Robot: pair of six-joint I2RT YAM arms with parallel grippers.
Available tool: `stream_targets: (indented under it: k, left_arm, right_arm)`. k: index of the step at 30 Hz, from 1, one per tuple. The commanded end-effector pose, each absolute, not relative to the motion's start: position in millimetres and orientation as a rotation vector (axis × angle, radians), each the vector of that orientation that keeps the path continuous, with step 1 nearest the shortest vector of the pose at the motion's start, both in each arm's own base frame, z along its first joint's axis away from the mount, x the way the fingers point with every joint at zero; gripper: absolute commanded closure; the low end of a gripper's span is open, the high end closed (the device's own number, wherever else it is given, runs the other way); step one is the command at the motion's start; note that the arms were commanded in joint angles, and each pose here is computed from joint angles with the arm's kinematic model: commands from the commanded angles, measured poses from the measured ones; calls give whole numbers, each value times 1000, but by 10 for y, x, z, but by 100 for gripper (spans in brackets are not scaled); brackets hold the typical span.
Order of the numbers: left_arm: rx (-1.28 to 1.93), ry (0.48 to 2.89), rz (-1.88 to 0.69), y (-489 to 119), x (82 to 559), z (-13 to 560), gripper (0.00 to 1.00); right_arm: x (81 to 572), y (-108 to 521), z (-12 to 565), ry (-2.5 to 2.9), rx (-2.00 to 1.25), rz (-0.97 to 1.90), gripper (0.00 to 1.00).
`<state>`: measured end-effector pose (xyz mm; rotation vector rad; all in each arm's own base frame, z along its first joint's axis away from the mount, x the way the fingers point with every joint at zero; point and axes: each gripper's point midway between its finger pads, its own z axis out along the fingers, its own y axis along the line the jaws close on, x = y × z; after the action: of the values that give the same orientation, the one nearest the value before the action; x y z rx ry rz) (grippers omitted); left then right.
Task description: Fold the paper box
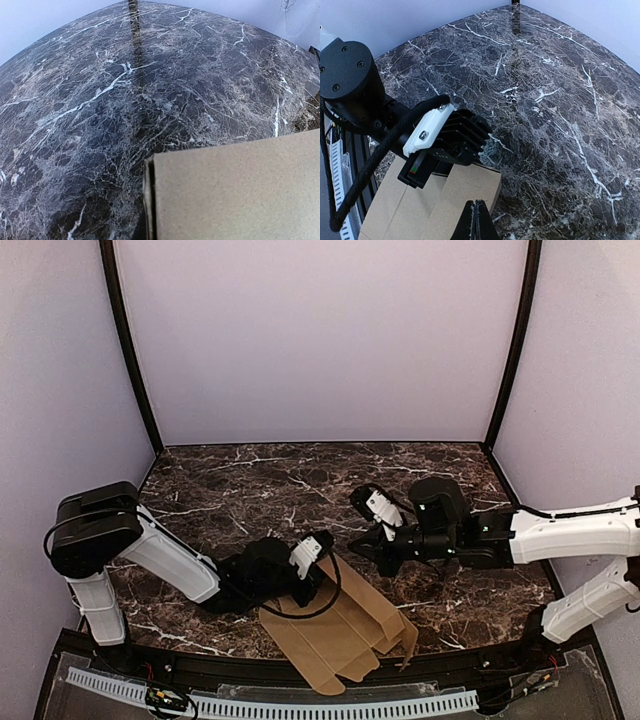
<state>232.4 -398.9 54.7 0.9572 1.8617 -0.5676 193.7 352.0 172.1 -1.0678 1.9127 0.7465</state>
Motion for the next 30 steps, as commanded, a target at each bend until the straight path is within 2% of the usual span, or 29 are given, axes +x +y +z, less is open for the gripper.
stream_targets:
  k: [1, 20, 30]
  left_arm:
    - [973, 1882, -568, -4001, 2306, 457, 99]
    - [923, 1920, -627, -4007, 2278, 339, 95]
    - [903, 1942, -640, -3954, 2247, 274, 85]
  right_arm:
    - [1964, 3702, 1807, 1900, -987, 908, 100]
    - [2131, 3980, 1184, 2046, -952, 925, 100]
    - [2085, 3805, 742, 2169, -950, 827, 100]
